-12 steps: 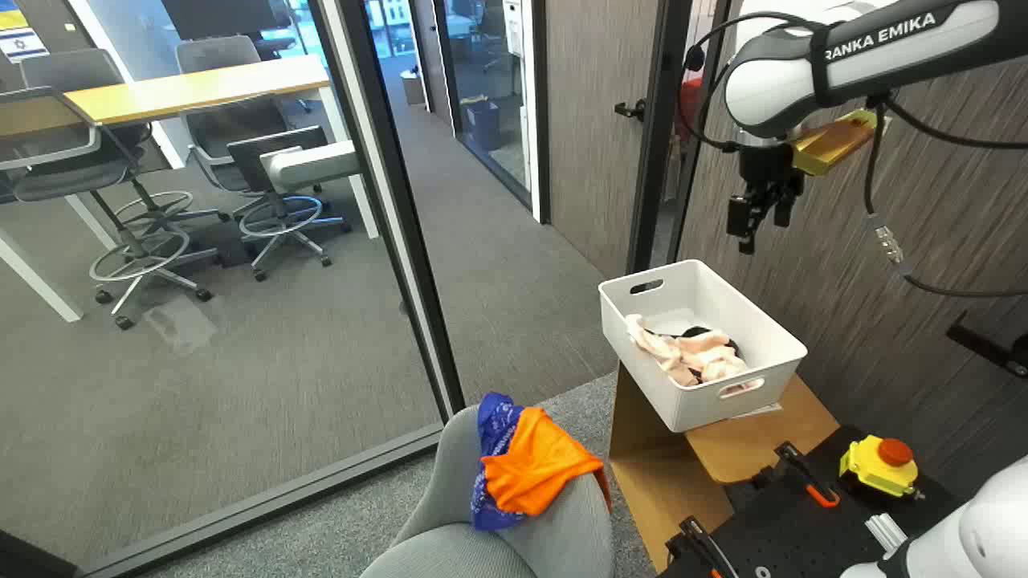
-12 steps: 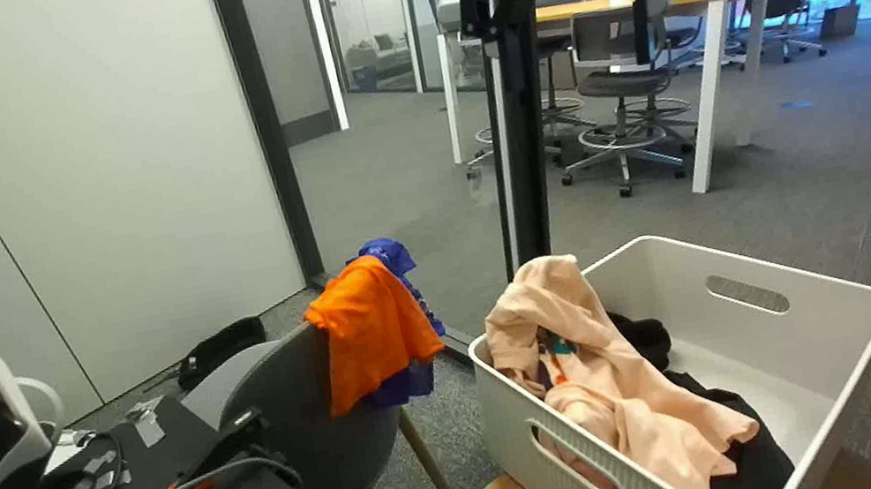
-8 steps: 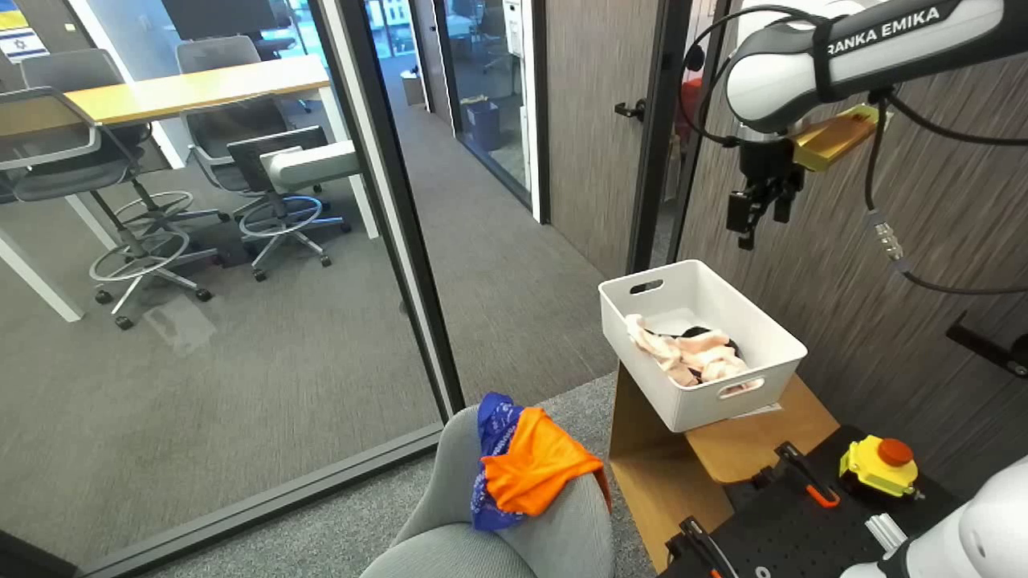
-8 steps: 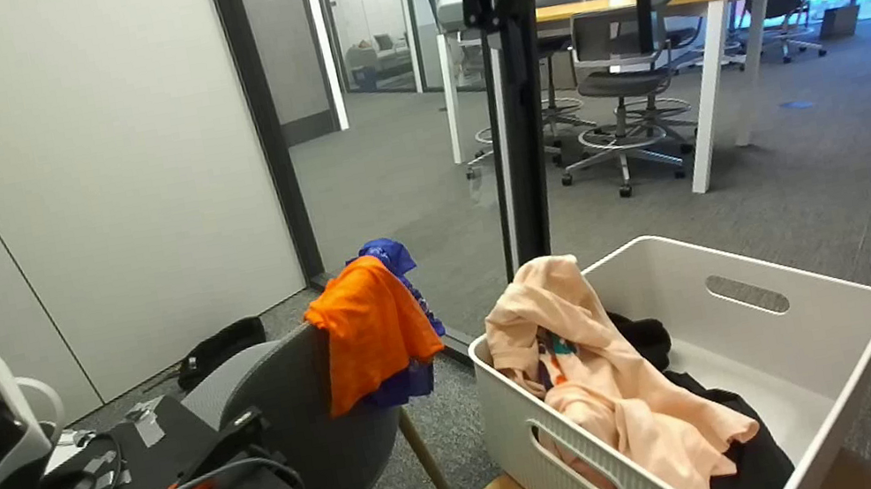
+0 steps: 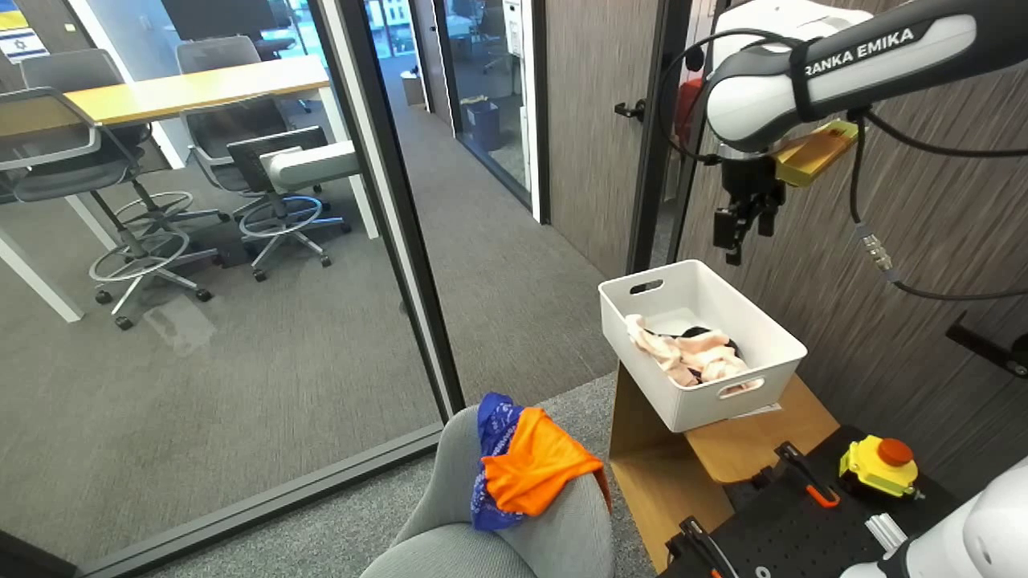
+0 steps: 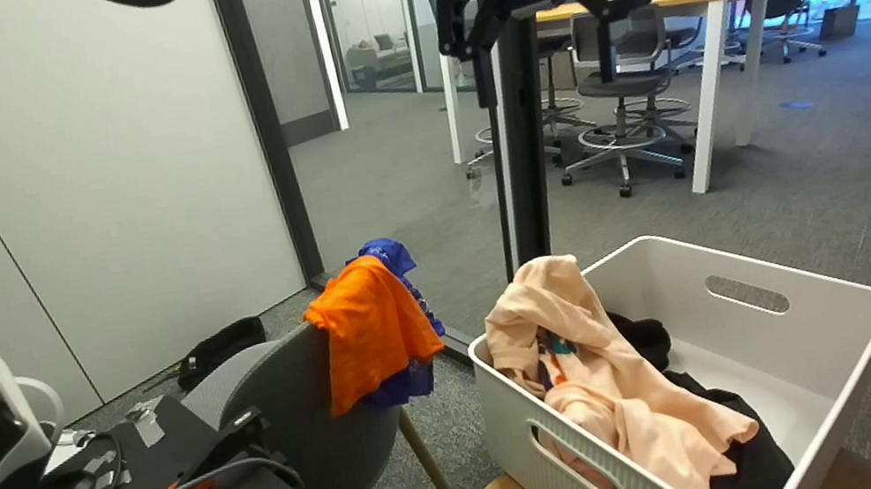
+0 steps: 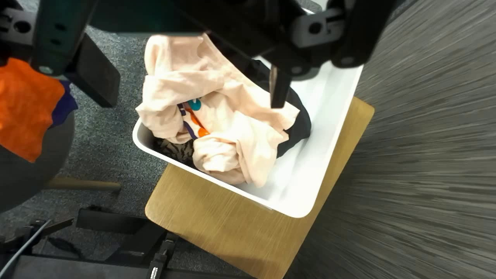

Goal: Remove the clothes from the backrest of the grey chair and put them inside the white storage bin

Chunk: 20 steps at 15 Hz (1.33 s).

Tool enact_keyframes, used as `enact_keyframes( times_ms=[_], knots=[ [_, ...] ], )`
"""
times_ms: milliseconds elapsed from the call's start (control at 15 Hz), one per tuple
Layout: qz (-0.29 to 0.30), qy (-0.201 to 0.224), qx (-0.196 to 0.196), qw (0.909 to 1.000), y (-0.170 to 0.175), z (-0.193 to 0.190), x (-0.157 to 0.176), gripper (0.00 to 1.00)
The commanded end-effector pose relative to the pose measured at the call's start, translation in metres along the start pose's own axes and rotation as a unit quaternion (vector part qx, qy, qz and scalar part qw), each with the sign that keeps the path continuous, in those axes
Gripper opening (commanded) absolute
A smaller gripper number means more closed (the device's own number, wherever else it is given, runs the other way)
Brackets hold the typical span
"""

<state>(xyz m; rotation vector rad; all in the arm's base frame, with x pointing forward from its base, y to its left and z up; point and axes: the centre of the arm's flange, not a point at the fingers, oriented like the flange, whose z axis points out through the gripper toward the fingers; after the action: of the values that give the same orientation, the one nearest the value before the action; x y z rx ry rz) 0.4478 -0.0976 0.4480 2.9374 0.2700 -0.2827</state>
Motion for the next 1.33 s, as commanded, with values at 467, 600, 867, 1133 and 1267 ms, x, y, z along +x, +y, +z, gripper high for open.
enact_keyframes(
  times_ms=[467, 600, 867, 1133, 1267],
  knots=[
    [-0.225, 0.007, -0.03, 0.9739, -0.172, 0.044, 0.062, 1.0],
    [-0.278, 0.018, -0.031, 0.9598, -0.208, 0.06, 0.063, 1.0],
    [-0.377, 0.051, -0.048, 0.9236, -0.286, 0.091, 0.055, 1.0],
    [-0.471, 0.072, -0.06, 0.8771, -0.346, 0.111, 0.039, 1.0],
    [-0.513, 0.085, -0.067, 0.8515, -0.366, 0.118, 0.034, 1.0]
  ],
)
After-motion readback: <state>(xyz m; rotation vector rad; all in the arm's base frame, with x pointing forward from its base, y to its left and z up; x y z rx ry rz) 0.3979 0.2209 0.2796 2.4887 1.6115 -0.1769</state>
